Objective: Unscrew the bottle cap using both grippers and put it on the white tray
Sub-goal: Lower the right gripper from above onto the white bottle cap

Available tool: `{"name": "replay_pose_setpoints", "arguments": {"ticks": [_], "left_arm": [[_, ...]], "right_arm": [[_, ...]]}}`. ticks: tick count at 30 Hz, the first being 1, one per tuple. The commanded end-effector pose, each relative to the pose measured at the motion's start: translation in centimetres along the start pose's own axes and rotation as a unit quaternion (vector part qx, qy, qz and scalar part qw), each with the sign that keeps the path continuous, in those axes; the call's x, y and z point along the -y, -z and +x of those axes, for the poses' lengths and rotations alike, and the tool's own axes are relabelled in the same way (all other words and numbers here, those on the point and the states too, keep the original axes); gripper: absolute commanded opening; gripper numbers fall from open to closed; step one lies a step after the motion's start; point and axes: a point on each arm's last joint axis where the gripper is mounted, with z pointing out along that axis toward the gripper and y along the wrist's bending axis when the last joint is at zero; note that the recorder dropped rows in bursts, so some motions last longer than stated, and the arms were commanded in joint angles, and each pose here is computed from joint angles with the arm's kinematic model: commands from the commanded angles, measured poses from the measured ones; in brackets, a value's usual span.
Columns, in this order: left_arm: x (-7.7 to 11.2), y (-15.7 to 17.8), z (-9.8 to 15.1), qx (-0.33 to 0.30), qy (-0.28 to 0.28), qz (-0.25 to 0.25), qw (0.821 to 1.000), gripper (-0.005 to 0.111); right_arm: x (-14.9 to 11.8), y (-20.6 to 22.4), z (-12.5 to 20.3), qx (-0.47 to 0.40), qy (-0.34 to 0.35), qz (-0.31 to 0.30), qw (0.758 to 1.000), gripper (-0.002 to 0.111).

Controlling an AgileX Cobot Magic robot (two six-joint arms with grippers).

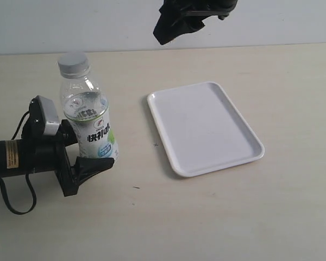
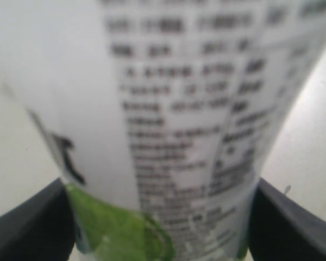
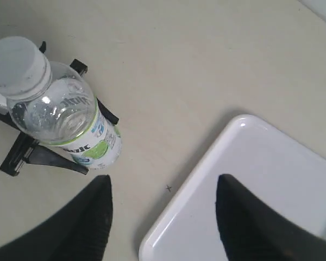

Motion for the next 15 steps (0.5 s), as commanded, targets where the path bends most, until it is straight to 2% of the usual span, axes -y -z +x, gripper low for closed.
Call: {"name": "replay_pose_setpoints", "arguments": {"ticks": [1,6,7,9,15], "left_arm": [[-0.1,-0.1,-0.7,0.014,-0.007,0.000,1.000,0.000],[0.2,-0.8,-0.1,-0.035,-0.018,0.008,0.999,0.000],[0.5,-1.4,-0.3,-0.041,-0.026,0.017,0.999,0.000],[1.0,-1.9,-0.5,-0.040,-0.031,0.026,0.998,0.000],[1.1,-2.1,-0.6,-0.038,-0.035,0.031,0.998,0.000]], "right_arm": [[0.5,-1.1,0.2,-0.019,-0.019,0.007,1.000,0.055],[0.5,-1.3,0.4,-0.030,-0.021,0.002,0.999,0.056],[0.5,-1.3,0.2,-0.021,-0.015,0.001,1.000,0.059],[0.3,-1.3,0.1,-0.015,-0.009,-0.011,1.000,0.064],[0.3,-1.3,0.2,-0.016,-0.004,-0.010,1.000,0.064]]}}
